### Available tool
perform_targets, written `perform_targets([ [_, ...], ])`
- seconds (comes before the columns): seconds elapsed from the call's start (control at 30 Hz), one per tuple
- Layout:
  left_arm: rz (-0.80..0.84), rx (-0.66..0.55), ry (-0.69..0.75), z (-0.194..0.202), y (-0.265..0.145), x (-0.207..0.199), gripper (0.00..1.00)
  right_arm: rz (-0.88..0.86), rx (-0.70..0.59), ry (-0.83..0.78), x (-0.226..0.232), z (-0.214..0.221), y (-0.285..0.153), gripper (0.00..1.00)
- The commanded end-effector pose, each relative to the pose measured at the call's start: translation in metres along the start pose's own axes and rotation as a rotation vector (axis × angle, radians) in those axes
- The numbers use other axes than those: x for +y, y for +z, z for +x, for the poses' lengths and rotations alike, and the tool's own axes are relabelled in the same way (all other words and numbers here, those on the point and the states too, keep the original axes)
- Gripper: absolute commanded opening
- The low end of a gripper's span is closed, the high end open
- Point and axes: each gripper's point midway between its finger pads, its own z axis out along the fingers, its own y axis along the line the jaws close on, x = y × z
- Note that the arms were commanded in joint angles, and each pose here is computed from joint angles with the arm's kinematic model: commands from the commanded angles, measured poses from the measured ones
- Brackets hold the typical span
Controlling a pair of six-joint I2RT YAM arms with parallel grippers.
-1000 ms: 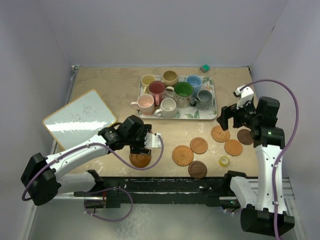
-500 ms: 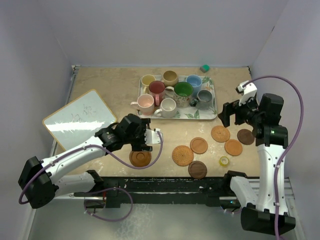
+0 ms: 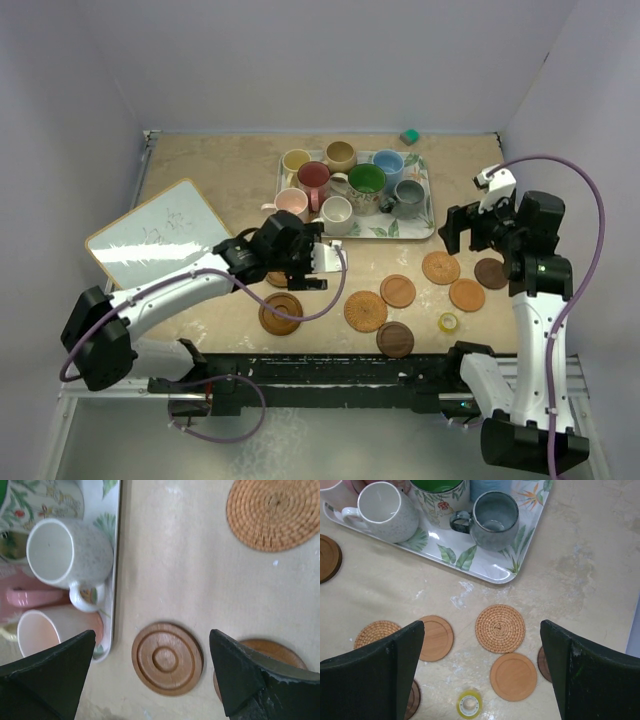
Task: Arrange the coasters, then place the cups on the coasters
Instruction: Move the coaster to the center of the board.
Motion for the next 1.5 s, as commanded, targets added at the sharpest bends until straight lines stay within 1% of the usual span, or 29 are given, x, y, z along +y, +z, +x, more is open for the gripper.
perform_targets([
  [0.0,0.032,-0.157,0.006,-0.059,0.011,0.002,0.92,0.052,-0.034,-0.008,-0.007,-0.002,0.000,1.00],
  [0.17,0.093,-0.167,0.049,-0.086,0.042,-0.018,0.91,0.052,-0.022,-0.008,-0.008,0.003,0.001,1.00],
  [0.3,0.144,-0.166,0.031,-0.095,0.067,-0.029,0.89,0.055,-0.016,-0.012,-0.008,0.005,0.001,1.00],
  [0.37,0.153,-0.187,0.013,-0.101,0.079,-0.031,0.89,0.064,-0.020,-0.013,-0.009,0.005,0.000,1.00],
  [0.5,0.186,-0.202,-0.027,-0.106,0.105,-0.041,0.88,0.080,-0.031,-0.019,-0.010,0.003,-0.004,1.00],
  [0.6,0.219,-0.187,-0.055,-0.104,0.126,-0.053,0.87,0.080,-0.035,-0.019,-0.010,0.002,-0.005,1.00],
  [0.8,0.260,-0.188,-0.072,-0.110,0.151,-0.066,0.87,0.096,-0.036,-0.027,-0.012,0.003,-0.005,1.00],
  [0.97,0.274,-0.167,-0.061,-0.102,0.165,-0.071,0.87,0.092,-0.043,-0.030,-0.010,0.002,-0.007,1.00],
  [1.13,0.257,-0.113,-0.028,-0.086,0.174,-0.072,0.86,0.082,-0.047,-0.034,-0.008,0.002,-0.008,1.00],
  [1.47,0.213,-0.019,0.045,-0.052,0.165,-0.070,0.85,0.075,-0.053,-0.038,-0.006,0.001,-0.009,1.00],
])
